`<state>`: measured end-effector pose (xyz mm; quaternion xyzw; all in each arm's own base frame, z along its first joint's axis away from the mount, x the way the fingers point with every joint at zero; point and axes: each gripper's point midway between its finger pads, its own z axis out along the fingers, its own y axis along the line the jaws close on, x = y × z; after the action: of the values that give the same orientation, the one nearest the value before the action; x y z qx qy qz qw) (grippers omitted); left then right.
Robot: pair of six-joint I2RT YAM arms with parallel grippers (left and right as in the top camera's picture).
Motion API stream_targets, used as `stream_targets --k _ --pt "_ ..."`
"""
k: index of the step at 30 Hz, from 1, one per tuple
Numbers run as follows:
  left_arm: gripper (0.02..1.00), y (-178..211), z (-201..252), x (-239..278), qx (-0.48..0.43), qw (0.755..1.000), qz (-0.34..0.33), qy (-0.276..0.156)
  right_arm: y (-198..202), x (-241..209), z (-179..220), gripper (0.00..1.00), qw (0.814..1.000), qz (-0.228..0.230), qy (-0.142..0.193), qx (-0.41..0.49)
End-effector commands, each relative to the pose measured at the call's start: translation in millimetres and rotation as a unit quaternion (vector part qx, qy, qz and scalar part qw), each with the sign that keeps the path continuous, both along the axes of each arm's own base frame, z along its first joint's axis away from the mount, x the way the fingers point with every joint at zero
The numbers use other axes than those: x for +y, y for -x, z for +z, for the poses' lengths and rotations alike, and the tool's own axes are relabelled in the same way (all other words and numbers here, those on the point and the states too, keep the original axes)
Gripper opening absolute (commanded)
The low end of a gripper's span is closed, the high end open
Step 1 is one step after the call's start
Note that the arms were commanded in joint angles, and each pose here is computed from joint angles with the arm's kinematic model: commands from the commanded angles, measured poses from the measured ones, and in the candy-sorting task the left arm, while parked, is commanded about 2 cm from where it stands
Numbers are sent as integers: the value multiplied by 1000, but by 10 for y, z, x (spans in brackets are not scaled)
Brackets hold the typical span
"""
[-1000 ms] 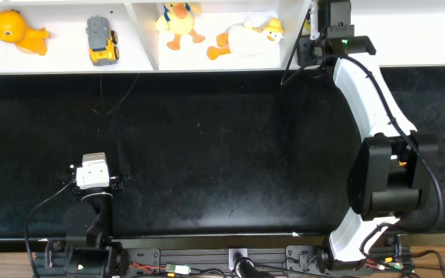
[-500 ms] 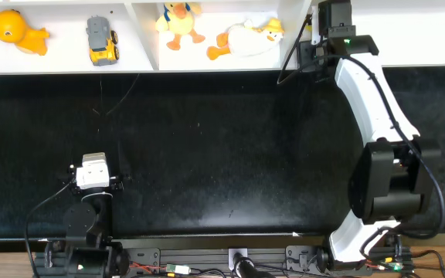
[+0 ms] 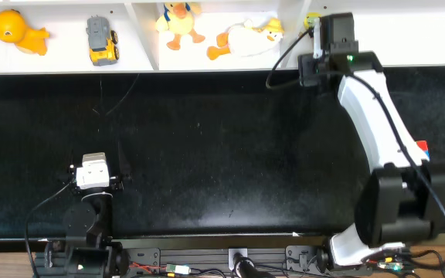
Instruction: Store Toys
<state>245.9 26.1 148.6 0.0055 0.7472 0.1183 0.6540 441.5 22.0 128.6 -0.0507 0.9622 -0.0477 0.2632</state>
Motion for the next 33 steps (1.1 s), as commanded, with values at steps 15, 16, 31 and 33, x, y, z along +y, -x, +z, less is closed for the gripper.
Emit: stream_targets --k 15,16,31,33 --pt "998 -1 1 -35 -1 1000 -9 -6 1287 -179 157 996 996 -67 -25 -47" --pt "998 -1 1 -35 -1 1000 -10 -6 1330 -170 157 996 996 -65 -28 -50" --pt "998 -1 1 -35 -1 1000 -9 -6 1456 -94 157 993 996 -51 -50 -48" --pt "998 -1 1 -35 -1 1000 -9 -6 1456 -94 157 993 996 -51 -50 -48"
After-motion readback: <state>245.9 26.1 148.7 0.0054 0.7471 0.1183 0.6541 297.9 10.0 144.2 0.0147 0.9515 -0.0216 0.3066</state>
